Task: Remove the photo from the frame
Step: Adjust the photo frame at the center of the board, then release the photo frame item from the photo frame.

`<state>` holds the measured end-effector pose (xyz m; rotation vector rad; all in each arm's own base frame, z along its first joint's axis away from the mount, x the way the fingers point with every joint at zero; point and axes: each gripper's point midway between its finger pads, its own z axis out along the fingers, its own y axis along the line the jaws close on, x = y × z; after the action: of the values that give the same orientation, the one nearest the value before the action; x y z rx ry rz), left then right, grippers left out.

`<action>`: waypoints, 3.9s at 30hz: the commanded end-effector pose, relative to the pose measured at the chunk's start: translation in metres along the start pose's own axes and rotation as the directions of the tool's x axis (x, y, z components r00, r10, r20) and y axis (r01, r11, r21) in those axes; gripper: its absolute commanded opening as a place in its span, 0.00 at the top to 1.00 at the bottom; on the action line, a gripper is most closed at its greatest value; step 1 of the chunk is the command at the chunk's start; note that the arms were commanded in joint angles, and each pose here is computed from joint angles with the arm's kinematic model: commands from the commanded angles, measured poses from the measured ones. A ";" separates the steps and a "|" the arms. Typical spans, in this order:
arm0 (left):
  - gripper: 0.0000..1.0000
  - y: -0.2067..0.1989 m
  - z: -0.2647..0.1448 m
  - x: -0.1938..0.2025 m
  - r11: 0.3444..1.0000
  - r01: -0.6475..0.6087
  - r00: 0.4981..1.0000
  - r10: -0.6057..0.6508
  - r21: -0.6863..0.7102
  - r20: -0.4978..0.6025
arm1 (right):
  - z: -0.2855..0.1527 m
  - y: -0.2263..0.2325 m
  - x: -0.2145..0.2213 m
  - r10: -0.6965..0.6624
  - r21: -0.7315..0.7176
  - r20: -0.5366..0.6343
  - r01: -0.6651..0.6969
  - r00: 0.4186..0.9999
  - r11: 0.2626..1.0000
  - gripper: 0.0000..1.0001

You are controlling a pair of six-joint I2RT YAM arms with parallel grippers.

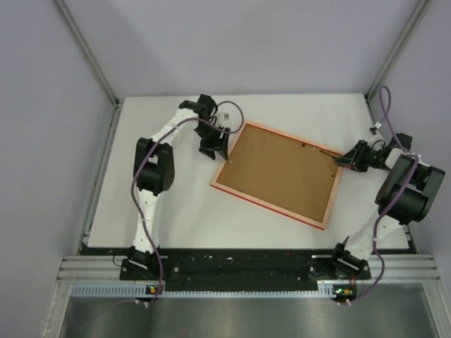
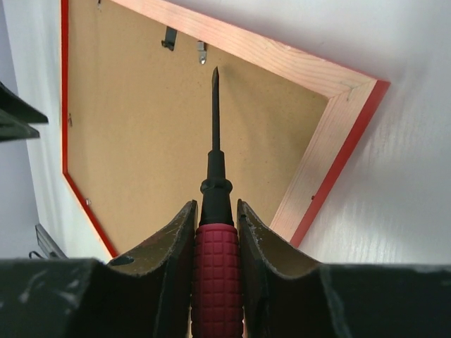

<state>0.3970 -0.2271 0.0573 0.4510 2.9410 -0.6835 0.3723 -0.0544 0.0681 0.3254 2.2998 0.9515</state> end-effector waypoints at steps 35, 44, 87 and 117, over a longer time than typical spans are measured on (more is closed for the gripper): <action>0.31 0.000 0.050 -0.144 0.955 -0.217 0.890 0.279 -0.203 0.362 | 0.009 0.015 -0.023 -0.164 -0.144 -0.093 0.150 0.982 0.978 1.00; 0.71 -0.004 0.064 -0.130 0.921 -0.276 0.883 0.356 -0.276 0.305 | 0.010 0.016 -0.030 -0.194 -0.133 -0.083 0.182 0.978 0.974 1.00; 1.00 0.002 0.066 -0.095 0.929 -0.245 0.928 0.308 -0.279 0.210 | -0.007 -0.024 0.029 -0.086 -0.153 -0.178 0.059 0.980 0.986 1.00; 1.00 -0.008 0.063 -0.096 0.926 -0.265 0.922 0.326 -0.270 0.211 | 0.009 -0.019 0.037 0.100 -0.376 -0.276 -0.203 0.956 0.904 1.00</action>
<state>0.5216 -0.2959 0.0385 0.6475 2.4539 -0.3367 0.3484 -0.0427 0.0442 0.3271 2.2507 1.6425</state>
